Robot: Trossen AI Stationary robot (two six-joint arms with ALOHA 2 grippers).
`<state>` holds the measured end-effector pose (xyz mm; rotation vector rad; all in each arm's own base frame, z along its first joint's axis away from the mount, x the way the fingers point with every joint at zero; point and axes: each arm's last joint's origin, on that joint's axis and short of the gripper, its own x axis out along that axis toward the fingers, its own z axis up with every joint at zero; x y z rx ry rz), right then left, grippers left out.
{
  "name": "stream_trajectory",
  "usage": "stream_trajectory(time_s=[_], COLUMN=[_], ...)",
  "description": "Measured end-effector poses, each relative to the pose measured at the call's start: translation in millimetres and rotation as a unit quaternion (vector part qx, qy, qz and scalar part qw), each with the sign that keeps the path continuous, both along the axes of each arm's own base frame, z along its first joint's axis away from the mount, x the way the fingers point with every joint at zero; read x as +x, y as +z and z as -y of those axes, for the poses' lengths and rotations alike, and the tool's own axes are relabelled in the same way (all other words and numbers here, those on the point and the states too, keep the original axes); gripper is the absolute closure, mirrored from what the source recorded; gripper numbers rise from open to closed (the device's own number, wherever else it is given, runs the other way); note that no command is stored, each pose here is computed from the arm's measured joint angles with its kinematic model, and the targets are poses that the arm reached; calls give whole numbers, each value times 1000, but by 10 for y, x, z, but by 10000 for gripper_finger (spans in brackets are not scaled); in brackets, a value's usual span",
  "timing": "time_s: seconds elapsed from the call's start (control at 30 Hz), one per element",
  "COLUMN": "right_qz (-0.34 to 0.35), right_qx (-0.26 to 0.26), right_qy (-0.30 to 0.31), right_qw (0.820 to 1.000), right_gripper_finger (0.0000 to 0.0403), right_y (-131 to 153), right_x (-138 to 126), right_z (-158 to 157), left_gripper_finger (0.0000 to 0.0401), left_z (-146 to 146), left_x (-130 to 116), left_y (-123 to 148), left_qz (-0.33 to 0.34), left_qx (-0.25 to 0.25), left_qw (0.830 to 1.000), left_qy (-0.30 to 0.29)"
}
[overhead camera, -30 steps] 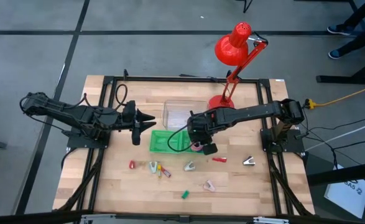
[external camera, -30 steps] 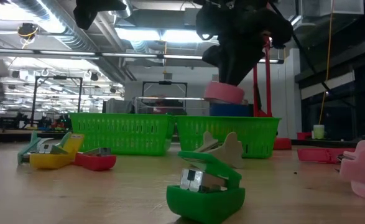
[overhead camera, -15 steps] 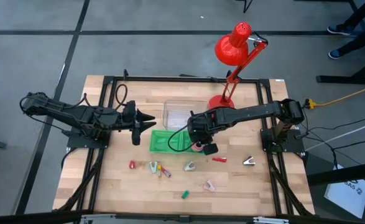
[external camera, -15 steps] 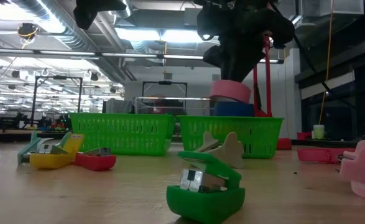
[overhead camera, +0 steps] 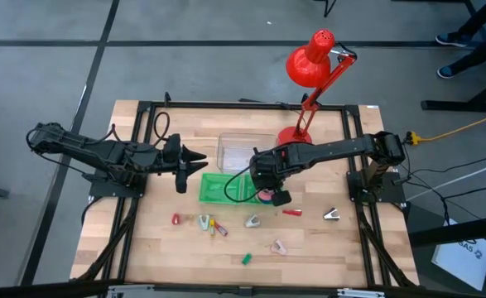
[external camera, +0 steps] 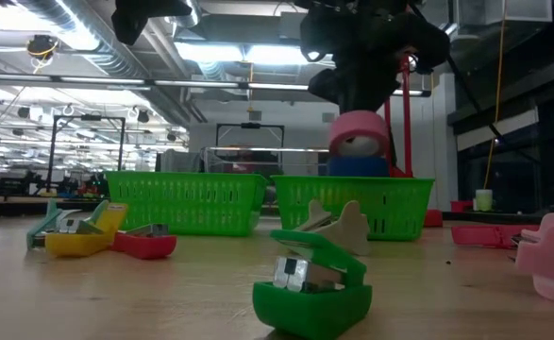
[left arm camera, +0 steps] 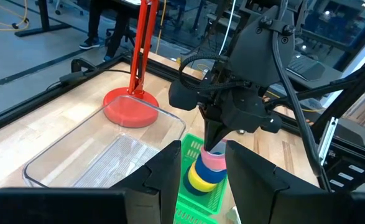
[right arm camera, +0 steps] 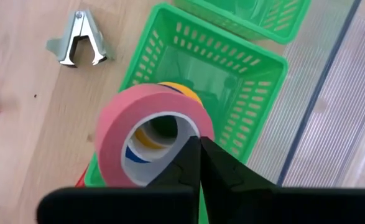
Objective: Pick and place Stapler, Stapler remover, tape
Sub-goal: Put the pink tape into the right green bin, then put the bottom left red stapler into the left green bin
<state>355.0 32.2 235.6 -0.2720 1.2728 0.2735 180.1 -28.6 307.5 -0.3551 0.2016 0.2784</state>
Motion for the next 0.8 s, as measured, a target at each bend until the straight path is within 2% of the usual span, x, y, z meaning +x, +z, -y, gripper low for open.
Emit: stream_trajectory(time_s=[0.5,0.8], right_qz=[-6,38], right_qx=[-1,17], right_qy=[5,1], right_qw=[1000,999], right_gripper_finger=[397,396], right_y=[3,241], right_x=[-16,-99], right_z=[1,48], left_gripper_finger=[278,278], left_z=[0,0], left_x=[0,1], left_y=[0,0], left_qz=[0,0], left_qx=[0,0], left_qw=[1000,1000], left_qy=[0,0])
